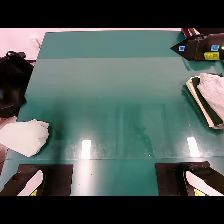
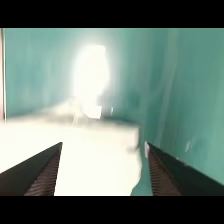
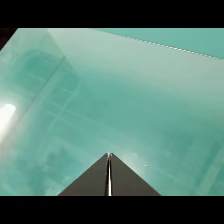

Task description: Fold the shirts.

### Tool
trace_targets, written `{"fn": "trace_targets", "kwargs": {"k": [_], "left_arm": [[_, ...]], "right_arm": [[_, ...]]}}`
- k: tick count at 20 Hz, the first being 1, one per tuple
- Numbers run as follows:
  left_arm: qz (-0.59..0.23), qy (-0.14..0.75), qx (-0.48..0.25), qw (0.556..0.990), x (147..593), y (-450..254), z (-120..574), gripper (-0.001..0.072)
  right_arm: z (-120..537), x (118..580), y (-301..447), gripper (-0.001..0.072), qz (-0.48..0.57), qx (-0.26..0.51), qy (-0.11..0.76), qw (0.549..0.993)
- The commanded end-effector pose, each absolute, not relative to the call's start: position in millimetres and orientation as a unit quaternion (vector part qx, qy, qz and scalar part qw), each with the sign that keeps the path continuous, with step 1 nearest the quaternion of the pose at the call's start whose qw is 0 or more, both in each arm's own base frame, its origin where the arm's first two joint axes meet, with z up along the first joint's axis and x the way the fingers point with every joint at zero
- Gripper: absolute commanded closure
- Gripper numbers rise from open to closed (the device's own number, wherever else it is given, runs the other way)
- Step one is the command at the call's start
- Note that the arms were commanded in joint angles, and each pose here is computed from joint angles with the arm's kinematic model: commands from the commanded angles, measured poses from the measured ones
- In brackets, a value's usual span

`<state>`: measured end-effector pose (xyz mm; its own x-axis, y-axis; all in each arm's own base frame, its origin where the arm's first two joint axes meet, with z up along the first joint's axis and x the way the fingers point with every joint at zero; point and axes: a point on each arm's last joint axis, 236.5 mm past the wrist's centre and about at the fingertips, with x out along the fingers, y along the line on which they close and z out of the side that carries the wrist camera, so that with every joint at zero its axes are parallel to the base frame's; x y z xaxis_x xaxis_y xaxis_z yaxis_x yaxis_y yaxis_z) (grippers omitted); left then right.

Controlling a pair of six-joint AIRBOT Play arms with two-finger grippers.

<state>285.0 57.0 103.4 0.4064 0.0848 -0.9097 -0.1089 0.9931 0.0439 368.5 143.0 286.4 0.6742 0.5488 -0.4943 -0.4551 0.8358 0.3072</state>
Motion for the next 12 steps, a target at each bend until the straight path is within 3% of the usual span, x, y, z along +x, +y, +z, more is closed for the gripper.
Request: {"fn": "trace_targets", "kwargs": {"k": [1, 6, 7, 8, 9, 12], "left_arm": [[0.091, 0.618, -0.026, 0.78, 239.0, 73.1, 7.2, 0.0103], [0.096, 0.653, -0.023, 0.751, 208.4, 72.2, -56.6, 0.0106], [0.105, 0.653, -0.032, 0.75, 208.2, 72.5, -55.0, 0.0256], [0.109, 0.652, -0.035, 0.75, 209.4, 73.2, -50.7, 0.0512], [0.114, 0.646, -0.04, 0.754, 214.3, 74.5, -42.1, 0.0682], [0.122, 0.594, -0.04, 0.794, 249.7, 81.8, 20.5, 0.0685]], "right_arm": [[286.8, 368.6, 143.0, 0.0693, 0.275, 0.08, 0.294, 0.912], [286.8, 368.6, 143.0, 0.0693, 0.275, 0.08, 0.294, 0.912], [286.8, 368.7, 143.0, 0.0693, 0.275, 0.08, 0.294, 0.912], [286.8, 368.7, 143.0, 0.0693, 0.275, 0.08, 0.294, 0.912], [286.8, 368.7, 142.8, 0.0693, 0.275, 0.08, 0.294, 0.912], [287.9, 369.5, 142.7, 0.0693, 0.274, 0.08, 0.292, 0.913]]}}
